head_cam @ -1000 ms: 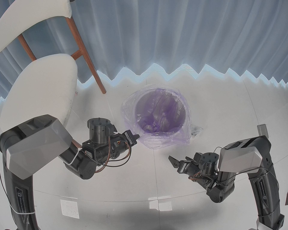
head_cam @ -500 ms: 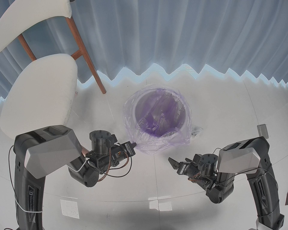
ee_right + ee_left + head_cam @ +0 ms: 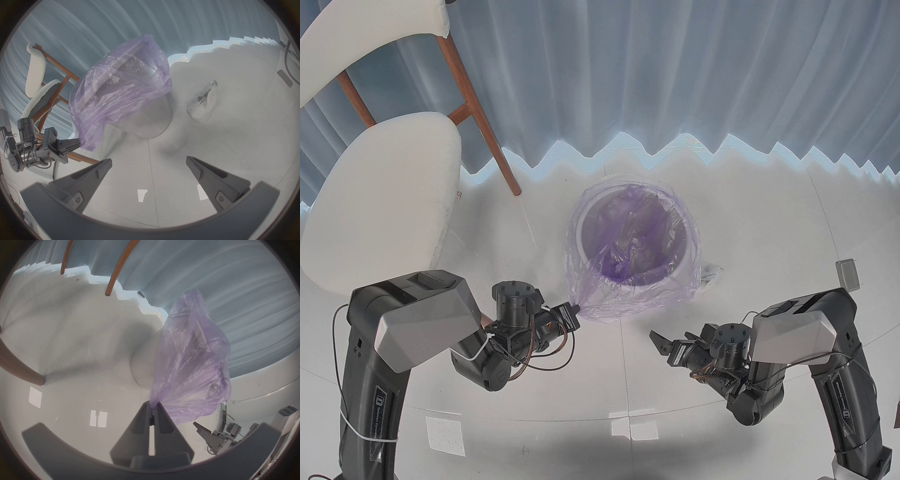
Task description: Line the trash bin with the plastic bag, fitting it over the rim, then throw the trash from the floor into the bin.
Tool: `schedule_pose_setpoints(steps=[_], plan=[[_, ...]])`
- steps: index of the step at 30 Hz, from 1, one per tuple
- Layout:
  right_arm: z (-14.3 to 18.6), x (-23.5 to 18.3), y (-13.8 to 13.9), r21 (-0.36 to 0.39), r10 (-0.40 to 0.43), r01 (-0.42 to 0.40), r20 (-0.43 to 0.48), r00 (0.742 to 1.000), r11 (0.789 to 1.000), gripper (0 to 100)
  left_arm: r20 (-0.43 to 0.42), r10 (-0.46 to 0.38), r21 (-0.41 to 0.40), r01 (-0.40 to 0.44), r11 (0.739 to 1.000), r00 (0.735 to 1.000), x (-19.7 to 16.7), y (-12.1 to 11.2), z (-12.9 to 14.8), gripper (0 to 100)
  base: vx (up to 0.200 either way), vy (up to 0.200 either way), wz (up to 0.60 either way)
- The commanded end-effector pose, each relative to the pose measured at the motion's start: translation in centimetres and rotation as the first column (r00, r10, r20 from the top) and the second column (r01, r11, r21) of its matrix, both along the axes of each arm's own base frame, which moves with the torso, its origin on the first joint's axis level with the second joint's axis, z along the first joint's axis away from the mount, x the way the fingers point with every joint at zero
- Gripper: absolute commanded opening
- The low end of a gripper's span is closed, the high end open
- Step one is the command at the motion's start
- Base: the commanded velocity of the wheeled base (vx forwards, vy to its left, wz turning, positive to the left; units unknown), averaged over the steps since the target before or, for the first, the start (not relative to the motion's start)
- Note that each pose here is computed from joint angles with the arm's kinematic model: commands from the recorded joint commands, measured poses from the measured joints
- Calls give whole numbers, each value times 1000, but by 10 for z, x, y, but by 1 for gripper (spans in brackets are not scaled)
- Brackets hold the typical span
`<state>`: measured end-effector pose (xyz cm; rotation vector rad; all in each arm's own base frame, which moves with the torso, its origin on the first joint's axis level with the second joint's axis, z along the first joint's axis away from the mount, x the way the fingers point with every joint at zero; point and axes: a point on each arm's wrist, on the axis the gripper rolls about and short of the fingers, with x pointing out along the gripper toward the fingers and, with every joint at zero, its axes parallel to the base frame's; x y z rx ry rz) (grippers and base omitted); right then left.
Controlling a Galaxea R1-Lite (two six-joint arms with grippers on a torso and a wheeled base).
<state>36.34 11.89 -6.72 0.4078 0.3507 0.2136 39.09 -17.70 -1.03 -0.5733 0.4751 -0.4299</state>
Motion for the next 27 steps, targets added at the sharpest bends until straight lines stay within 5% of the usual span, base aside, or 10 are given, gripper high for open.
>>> schedule_pose_setpoints(steps=[1,21,22,27], plan=[[-2,0,0,2,0,0,8,1000,1000,100,6,38,4,-38,999,999,11,2,-11,0,0,0,0],[-2,0,0,1,0,0,8,1000,1000,100,-10,89,-73,-90,993,996,19,1,-12,0,0,0,0],[-2,0,0,2,0,0,6,1000,1000,100,-21,86,-68,-88,994,996,15,1,-14,100,0,0,0],[-5,-1,0,-1,1,-1,-1,1000,1000,100,72,74,-104,-66,992,995,1,2,4,100,0,0,0]])
